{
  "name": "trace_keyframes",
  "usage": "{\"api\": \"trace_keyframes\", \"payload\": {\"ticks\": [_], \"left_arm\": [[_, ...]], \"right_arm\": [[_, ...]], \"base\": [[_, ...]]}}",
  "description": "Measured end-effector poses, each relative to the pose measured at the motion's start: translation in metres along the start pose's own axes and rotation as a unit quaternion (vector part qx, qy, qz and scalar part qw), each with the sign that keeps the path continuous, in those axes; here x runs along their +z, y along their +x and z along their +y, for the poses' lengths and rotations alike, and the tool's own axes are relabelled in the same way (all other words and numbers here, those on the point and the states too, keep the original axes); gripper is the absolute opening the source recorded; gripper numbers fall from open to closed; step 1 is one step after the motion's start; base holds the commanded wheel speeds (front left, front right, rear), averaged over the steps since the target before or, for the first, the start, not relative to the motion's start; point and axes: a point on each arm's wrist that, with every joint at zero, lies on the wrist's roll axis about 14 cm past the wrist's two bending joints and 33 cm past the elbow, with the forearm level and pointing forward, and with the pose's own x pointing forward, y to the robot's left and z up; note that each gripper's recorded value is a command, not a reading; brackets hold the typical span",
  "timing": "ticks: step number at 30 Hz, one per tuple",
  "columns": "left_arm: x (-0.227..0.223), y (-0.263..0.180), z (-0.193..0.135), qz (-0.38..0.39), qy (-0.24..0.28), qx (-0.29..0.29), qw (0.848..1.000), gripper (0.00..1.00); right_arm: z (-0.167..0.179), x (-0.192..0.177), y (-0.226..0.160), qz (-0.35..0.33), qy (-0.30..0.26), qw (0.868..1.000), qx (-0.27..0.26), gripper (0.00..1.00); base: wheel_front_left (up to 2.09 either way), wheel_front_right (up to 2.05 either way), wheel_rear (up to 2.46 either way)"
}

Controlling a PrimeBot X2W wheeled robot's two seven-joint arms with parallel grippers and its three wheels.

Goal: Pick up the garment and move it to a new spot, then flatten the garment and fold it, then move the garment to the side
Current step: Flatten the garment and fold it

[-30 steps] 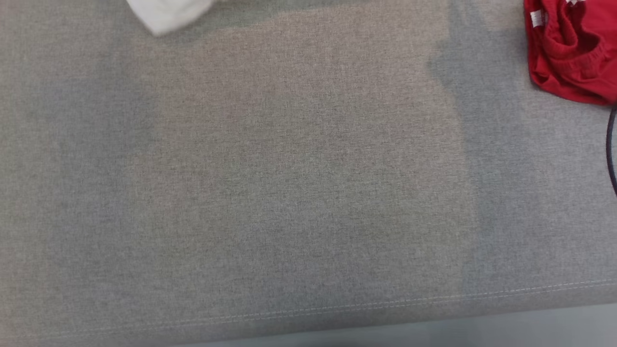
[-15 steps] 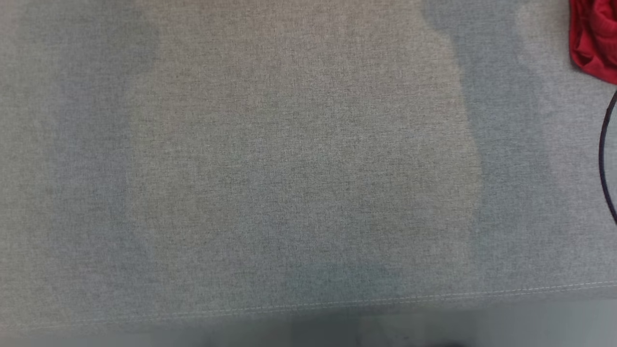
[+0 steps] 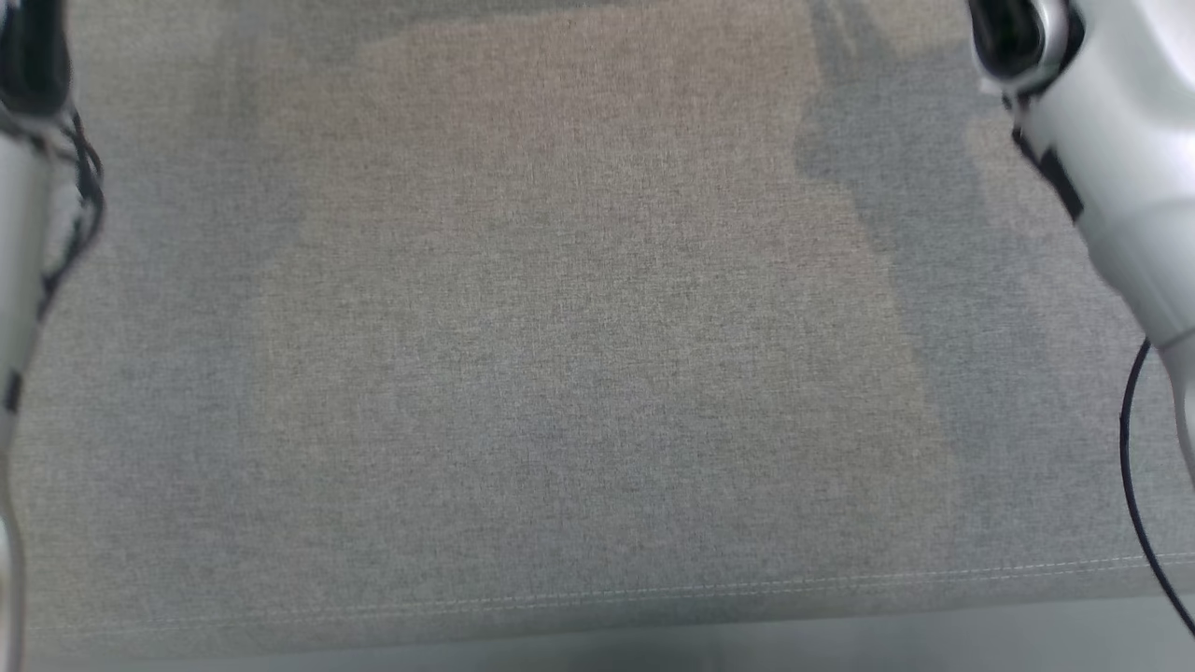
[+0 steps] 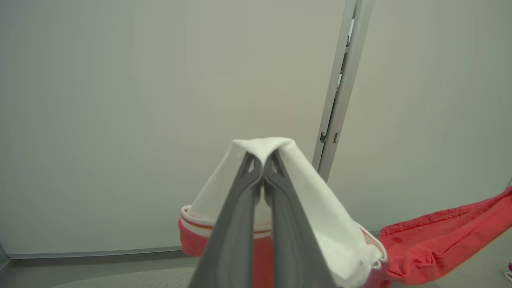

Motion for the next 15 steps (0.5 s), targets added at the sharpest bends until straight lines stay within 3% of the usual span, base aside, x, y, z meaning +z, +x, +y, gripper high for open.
{"api": "trace_keyframes", "payload": {"ticks": [5, 10, 15], "left_arm": [[-0.027, -0.053, -0.003, 0.027, -0.019, 0.009, 0.999, 0.00], [-0.023, -0.100, -0.003, 0.018, -0.023, 0.033, 0.999, 0.00], [-0.033, -0.154, -0.012, 0.023, -0.062, 0.062, 0.996, 0.00]], "right_arm": [[0.006, -0.016, -0.037, 0.021, 0.035, 0.999, 0.004, 0.00], [0.018, -0.033, -0.078, 0.048, 0.051, 0.997, 0.011, 0.00], [0.023, -0.051, -0.123, 0.074, 0.069, 0.995, 0.000, 0.00]], "base": [[0.00, 0.00, 0.00], [0.00, 0.00, 0.00], [0.00, 0.00, 0.00]]}}
